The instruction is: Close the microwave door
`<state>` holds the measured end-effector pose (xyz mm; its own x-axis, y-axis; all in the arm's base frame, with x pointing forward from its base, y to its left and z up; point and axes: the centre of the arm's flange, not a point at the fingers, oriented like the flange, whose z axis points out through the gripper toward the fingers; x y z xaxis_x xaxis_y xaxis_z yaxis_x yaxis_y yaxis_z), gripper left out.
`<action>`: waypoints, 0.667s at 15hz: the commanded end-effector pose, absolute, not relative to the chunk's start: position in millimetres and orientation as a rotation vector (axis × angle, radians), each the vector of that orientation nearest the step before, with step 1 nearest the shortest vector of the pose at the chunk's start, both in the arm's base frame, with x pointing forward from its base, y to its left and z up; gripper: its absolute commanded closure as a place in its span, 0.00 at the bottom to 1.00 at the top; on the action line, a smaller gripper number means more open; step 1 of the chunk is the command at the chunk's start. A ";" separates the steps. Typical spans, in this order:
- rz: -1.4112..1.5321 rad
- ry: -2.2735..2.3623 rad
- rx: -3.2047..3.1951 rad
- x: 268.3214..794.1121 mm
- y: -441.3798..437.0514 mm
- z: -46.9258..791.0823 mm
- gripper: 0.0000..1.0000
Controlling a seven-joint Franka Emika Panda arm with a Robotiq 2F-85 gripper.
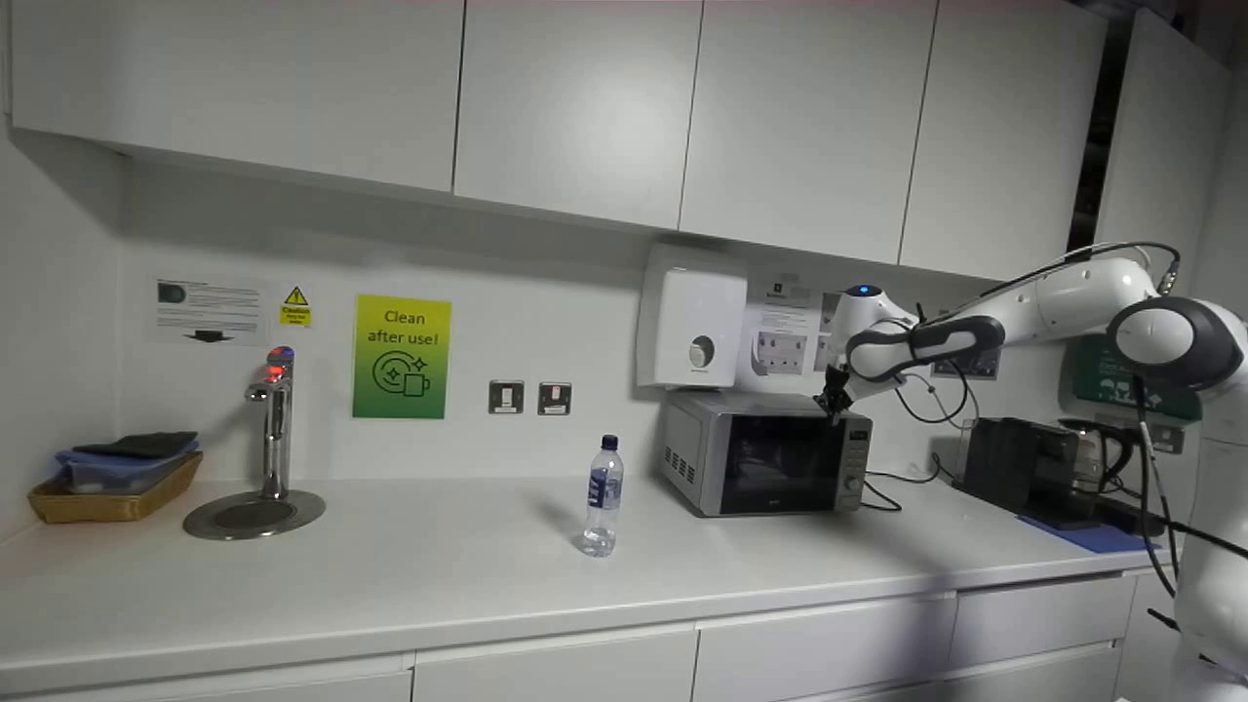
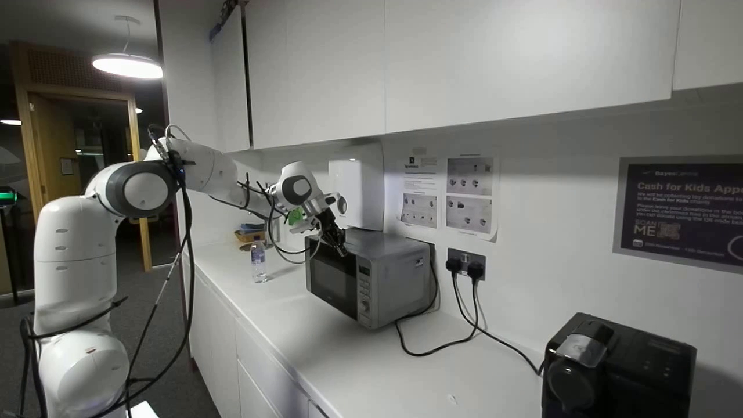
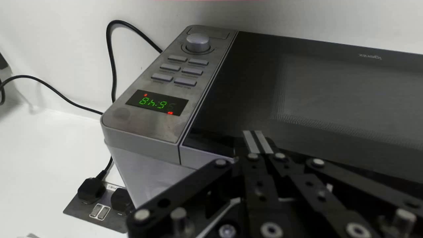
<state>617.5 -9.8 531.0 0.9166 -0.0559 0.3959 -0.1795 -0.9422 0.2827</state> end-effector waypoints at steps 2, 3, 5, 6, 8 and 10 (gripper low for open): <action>0.532 -0.019 2.788 599.9 -11.4 555.8 1.00; 0.490 0.035 2.816 593.7 -10.1 562.0 1.00; 0.391 0.165 2.885 580.3 -6.4 570.5 1.00; 0.344 0.220 2.919 573.0 -4.3 575.1 1.00; 0.237 0.346 2.980 557.3 0.8 585.1 1.00; 0.125 0.479 3.021 541.1 5.4 594.4 0.81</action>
<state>566.3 5.7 570.1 0.9656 0.2150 0.1466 0.1928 -0.9694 0.1518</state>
